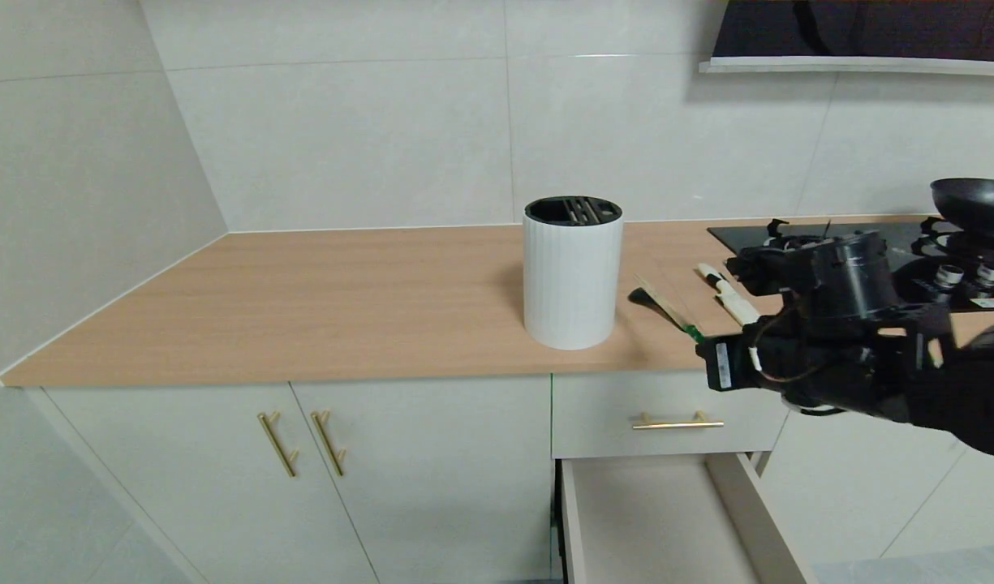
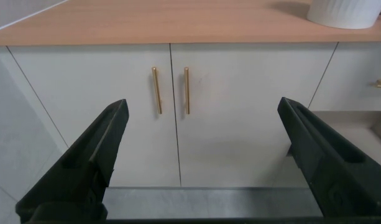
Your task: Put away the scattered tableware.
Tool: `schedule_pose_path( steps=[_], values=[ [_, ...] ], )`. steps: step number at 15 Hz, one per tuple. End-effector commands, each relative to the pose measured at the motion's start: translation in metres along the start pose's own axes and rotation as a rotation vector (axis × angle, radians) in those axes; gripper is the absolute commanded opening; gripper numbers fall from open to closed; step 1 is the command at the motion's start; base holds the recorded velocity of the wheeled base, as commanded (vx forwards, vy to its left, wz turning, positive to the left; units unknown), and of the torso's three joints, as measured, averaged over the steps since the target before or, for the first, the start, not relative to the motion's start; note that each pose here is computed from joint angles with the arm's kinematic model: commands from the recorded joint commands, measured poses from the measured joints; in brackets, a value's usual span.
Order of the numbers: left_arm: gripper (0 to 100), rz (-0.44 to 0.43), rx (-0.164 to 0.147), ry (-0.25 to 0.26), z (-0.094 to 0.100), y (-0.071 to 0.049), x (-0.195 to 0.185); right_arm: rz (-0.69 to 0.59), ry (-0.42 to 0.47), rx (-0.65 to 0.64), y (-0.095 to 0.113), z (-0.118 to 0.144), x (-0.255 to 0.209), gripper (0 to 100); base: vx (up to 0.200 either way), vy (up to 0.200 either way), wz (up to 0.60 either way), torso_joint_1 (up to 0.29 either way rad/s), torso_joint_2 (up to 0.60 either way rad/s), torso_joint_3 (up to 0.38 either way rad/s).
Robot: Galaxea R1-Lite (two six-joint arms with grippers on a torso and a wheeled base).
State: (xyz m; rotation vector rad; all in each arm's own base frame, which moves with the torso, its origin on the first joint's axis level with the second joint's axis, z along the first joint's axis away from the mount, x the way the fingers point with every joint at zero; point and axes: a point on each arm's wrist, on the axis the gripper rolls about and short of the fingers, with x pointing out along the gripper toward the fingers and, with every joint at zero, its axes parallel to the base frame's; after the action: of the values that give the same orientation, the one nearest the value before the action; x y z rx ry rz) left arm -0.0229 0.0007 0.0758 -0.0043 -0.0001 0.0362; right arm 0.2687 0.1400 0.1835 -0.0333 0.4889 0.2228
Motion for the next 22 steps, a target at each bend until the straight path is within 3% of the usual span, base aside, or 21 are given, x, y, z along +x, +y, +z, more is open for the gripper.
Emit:
schedule_pose_path(
  steps=[1, 3, 6, 8, 12, 22],
  values=[
    [100, 0.001, 0.0, 0.002, 0.0, 0.0, 0.0, 0.119, -0.014, -0.009, 0.003, -0.018, -0.092, 0, 0.0, 0.0, 0.0, 0.0, 0.0, 0.0],
    [100, 0.001, 0.0, 0.002, 0.0, 0.0, 0.0, 0.121, 0.024, -0.01, -0.005, -0.024, -0.109, 0, 0.0, 0.0, 0.0, 0.0, 0.0, 0.0],
    [100, 0.001, 0.0, 0.002, 0.0, 0.0, 0.0, 0.184, 0.164, -0.032, -0.014, -0.035, -0.135, 0, 0.0, 0.0, 0.0, 0.0, 0.0, 0.0],
    [100, 0.002, 0.0, 0.002, 0.0, 0.0, 0.0, 0.276, 0.205, -0.034, -0.011, -0.038, -0.132, 0, 0.0, 0.0, 0.0, 0.0, 0.0, 0.0],
    [100, 0.001, 0.0, 0.002, 0.0, 0.0, 0.0, 0.287, 0.289, -0.049, -0.008, -0.051, -0.118, 0, 0.0, 0.0, 0.0, 0.0, 0.0, 0.0],
    [100, -0.001, 0.0, 0.002, 0.0, 0.0, 0.0, 0.27, 0.362, -0.064, -0.004, -0.06, -0.103, 0, 0.0, 0.0, 0.0, 0.0, 0.0, 0.0]
  ],
)
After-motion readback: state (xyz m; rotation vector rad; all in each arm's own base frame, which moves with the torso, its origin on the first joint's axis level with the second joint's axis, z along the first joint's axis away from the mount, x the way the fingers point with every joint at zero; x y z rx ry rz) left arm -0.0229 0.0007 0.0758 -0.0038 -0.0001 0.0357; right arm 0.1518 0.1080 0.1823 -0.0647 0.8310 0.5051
